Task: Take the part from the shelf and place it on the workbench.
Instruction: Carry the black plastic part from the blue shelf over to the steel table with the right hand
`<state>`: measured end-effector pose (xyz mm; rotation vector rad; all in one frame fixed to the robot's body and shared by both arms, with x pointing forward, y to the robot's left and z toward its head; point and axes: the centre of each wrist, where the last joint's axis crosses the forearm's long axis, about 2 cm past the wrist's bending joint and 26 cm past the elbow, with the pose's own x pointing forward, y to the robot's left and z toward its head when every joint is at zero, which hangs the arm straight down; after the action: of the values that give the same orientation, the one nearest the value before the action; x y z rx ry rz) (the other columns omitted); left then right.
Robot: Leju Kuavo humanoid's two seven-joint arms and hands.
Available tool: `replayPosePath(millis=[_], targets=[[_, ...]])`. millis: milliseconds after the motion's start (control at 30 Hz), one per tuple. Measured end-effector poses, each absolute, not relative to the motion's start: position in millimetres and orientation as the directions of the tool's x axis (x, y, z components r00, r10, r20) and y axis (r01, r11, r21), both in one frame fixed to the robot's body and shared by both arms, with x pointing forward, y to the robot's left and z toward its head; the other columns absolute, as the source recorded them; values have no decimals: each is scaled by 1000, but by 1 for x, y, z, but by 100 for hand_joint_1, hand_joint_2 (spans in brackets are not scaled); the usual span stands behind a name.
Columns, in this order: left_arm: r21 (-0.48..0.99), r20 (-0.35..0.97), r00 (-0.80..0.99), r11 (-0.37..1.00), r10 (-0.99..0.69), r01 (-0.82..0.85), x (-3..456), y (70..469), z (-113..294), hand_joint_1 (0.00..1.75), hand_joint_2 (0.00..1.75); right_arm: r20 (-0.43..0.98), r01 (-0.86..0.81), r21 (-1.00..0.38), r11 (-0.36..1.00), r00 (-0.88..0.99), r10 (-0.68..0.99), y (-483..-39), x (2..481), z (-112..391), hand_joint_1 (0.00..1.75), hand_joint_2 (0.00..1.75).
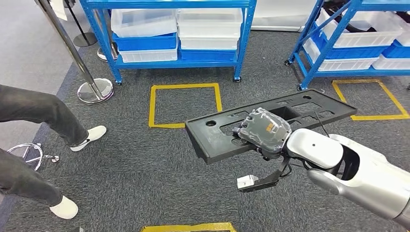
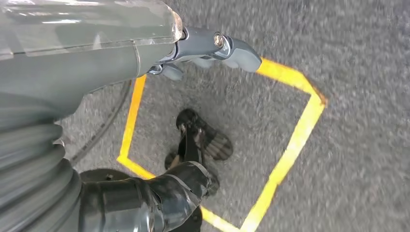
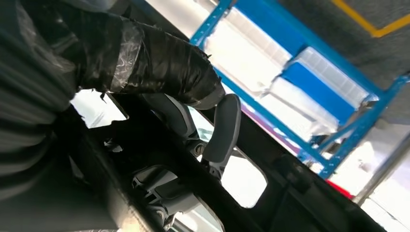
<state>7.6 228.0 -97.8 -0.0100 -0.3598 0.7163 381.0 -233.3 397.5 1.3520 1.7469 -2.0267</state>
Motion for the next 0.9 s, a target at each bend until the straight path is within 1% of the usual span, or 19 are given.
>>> replayPosePath(millis=[200, 400, 600, 900], targets=[[-125, 315, 688, 747, 654, -653, 5, 227, -98, 0, 175, -690, 617, -720, -319, -585, 425, -230, 382, 395, 175, 175], [-122, 309, 681, 738, 664, -664, 8, 225, -98, 0, 175, -688, 622, -721, -304, -593, 418, -208, 384, 398, 175, 175], [-118, 312, 686, 743, 657, -659, 8, 226, -98, 0, 175, -685, 625, -724, -292, -601, 412, -197, 386, 399, 175, 175], [-118, 307, 681, 736, 665, -666, 4, 226, -98, 0, 175, -679, 614, -731, -298, -614, 402, -194, 387, 393, 175, 175]])
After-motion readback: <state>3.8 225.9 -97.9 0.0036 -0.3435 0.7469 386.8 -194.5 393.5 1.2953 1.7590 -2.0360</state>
